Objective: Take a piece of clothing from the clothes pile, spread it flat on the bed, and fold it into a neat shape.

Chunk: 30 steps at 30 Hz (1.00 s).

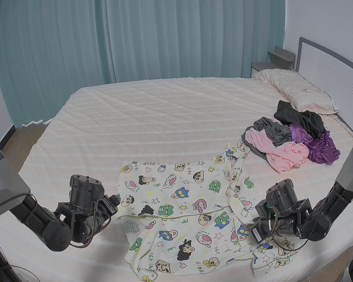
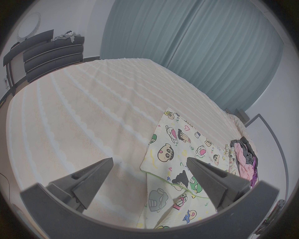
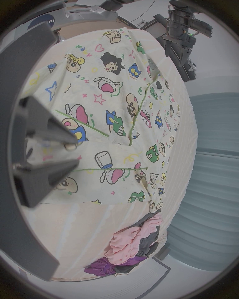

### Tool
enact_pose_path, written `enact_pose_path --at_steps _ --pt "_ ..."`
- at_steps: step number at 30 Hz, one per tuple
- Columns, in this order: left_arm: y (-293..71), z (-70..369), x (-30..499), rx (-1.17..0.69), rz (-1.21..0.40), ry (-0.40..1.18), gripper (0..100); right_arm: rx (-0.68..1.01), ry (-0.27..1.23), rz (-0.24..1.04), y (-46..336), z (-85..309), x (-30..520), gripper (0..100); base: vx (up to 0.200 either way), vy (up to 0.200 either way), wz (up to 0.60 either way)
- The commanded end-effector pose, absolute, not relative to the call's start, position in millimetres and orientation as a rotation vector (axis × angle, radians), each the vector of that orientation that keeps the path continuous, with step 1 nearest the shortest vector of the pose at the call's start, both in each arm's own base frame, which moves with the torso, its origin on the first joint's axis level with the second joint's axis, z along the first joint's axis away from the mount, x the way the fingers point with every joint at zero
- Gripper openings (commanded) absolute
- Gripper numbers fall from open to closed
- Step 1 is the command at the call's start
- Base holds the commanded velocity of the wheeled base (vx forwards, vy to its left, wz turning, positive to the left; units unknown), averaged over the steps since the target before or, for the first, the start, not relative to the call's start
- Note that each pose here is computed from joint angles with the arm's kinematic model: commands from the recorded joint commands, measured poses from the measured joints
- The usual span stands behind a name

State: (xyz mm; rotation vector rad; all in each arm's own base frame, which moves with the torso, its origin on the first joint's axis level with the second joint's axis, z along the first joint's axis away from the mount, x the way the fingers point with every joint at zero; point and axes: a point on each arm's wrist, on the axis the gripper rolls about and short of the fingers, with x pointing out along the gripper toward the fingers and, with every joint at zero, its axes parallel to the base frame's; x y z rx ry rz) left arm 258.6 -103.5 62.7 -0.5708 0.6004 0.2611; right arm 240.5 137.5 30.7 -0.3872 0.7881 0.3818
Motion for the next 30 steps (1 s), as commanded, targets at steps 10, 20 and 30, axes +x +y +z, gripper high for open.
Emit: enact_pose_path --at_steps 10,20,30 --pt "-102.6 62.1 259.0 -0.571 0.266 0.601 100 -0.336 0.693 0.306 121.2 60.5 244.6 0 0.000 0.000 0.00" --pt "-102.5 60.9 258.8 -0.571 0.267 0.606 100 -0.184 0.689 0.122 51.6 73.8 253.9 0 0.000 0.000 0.00" --pt "-102.7 61.2 259.1 -0.572 0.266 0.604 100 0.070 0.778 -0.094 -14.0 51.7 265.3 0 0.000 0.000 0.00"
